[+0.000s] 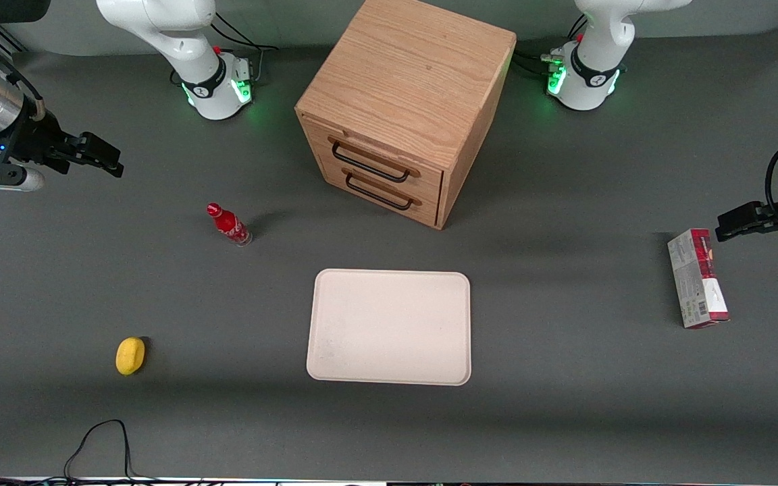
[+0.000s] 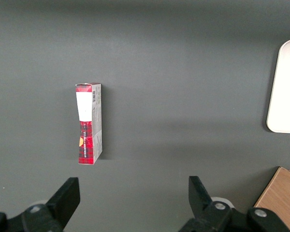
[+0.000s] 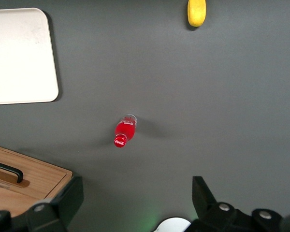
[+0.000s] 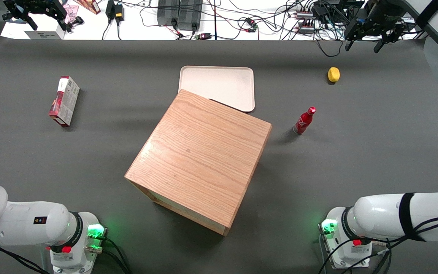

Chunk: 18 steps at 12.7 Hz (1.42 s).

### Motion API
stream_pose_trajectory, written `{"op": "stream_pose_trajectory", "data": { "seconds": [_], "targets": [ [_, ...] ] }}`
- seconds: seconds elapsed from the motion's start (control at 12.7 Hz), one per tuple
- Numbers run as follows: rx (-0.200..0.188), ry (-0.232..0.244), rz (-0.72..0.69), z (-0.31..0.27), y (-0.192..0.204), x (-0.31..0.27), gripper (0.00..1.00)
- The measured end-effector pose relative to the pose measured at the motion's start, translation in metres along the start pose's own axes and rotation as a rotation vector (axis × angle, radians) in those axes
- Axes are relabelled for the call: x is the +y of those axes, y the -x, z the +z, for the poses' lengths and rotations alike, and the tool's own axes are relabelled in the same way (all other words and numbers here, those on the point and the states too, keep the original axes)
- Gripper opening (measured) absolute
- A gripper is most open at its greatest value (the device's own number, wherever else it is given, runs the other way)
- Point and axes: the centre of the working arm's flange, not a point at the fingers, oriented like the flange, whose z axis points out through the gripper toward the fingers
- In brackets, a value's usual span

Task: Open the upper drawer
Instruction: 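Move the right gripper toward the upper drawer's black handle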

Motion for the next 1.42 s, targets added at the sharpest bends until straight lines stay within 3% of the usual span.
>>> {"op": "stream_pose_trajectory", "data": {
  "seconds": [0.55, 0.79, 1.18, 1.42],
  "targets": [
    [0.015, -0.008, -0.039, -0.007, -0.002, -0.021, 1.00],
    [0.020, -0.079, -0.143, -0.018, 0.011, -0.089, 1.00],
    [-0.026, -0.135, -0.437, -0.004, 0.036, -0.231, 1.00],
    [-0.061, -0.189, -0.713, 0.007, 0.055, -0.288, 1.00]
  ]
}}
